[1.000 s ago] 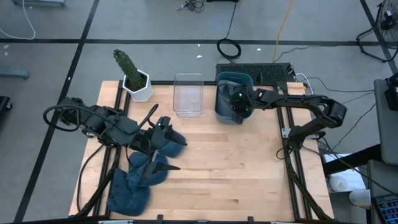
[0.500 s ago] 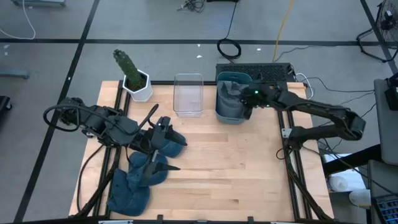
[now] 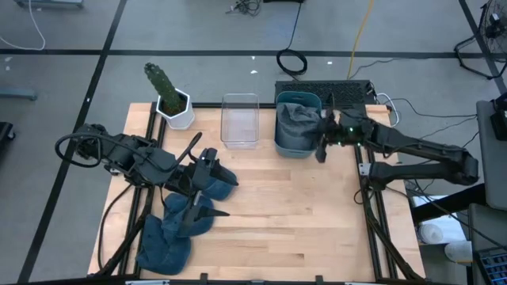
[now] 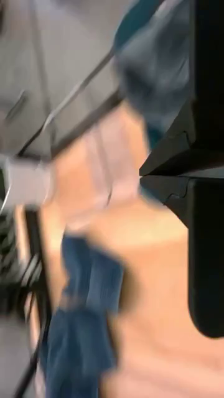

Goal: Pick & Place hat
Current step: Put the top blue cap into the transparent bin

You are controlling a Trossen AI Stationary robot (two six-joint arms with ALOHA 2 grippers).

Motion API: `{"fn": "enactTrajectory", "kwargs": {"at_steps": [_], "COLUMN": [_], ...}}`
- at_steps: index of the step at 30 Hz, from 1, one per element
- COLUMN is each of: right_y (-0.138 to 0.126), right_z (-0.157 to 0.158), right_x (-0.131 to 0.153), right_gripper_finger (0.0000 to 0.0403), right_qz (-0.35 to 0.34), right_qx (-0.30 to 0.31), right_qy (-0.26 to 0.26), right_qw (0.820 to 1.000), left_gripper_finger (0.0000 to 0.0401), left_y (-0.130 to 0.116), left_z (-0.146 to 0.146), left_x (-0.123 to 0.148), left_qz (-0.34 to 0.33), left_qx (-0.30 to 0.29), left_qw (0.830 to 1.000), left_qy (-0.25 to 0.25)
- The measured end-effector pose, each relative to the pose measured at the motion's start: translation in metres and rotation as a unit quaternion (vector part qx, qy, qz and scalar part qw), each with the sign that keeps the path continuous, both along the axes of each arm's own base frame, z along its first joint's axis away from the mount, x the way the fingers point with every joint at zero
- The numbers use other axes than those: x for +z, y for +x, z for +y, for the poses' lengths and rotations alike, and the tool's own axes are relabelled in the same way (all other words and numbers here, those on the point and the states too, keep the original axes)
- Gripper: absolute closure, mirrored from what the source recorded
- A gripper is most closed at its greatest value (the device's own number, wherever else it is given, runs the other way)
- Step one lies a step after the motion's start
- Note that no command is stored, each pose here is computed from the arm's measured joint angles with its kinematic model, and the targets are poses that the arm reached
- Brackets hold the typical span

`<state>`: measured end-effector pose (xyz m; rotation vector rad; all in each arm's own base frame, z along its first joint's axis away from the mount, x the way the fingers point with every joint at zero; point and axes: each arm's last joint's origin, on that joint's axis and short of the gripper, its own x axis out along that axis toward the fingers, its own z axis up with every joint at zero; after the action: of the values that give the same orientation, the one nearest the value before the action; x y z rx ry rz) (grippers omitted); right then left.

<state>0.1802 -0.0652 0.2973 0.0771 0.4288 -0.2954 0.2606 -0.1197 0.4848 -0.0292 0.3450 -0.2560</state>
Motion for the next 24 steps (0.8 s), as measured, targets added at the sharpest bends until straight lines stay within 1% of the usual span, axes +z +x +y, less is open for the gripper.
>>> {"fn": "enactTrajectory", "kwargs": {"at_steps": [3,6,13,18,21,24], "right_y": [0.002,0.0,-0.017,-0.029,-0.037,-0.043], "right_z": [0.014,0.025,0.039,0.045,0.046,0.047], "right_x": [-0.006,-0.012,-0.024,-0.037,-0.034,-0.032], "right_gripper_finger": [0.0403,0.0403,0.0403,0.0403,0.0403,0.0403], "right_qz": [-0.036,-0.068,-0.103,-0.16,-0.19,-0.207], "right_qx": [0.065,0.094,0.122,0.135,0.132,0.135], "right_qy": [0.003,-0.006,-0.013,-0.033,-0.041,-0.042], "right_qw": [0.997,0.993,0.987,0.977,0.972,0.968], "left_gripper_finger": [0.003,0.0027,0.0037,0.0039,0.0033,0.0027], "left_y": [0.0,0.0,0.0,0.0,0.0,0.0], "left_z": [0.0,0.0,0.0,0.0,0.0,0.0], "left_x": [0.0,0.0,0.0,0.0,0.0,0.0], "left_qz": [0.0,0.0,0.0,0.0,0.0,0.0], "left_qx": [0.0,0.0,0.0,0.0,0.0,0.0], "left_qw": [1.0,1.0,1.0,1.0,1.0,1.0], "left_qy": [0.0,0.0,0.0,0.0,0.0,0.0]}}
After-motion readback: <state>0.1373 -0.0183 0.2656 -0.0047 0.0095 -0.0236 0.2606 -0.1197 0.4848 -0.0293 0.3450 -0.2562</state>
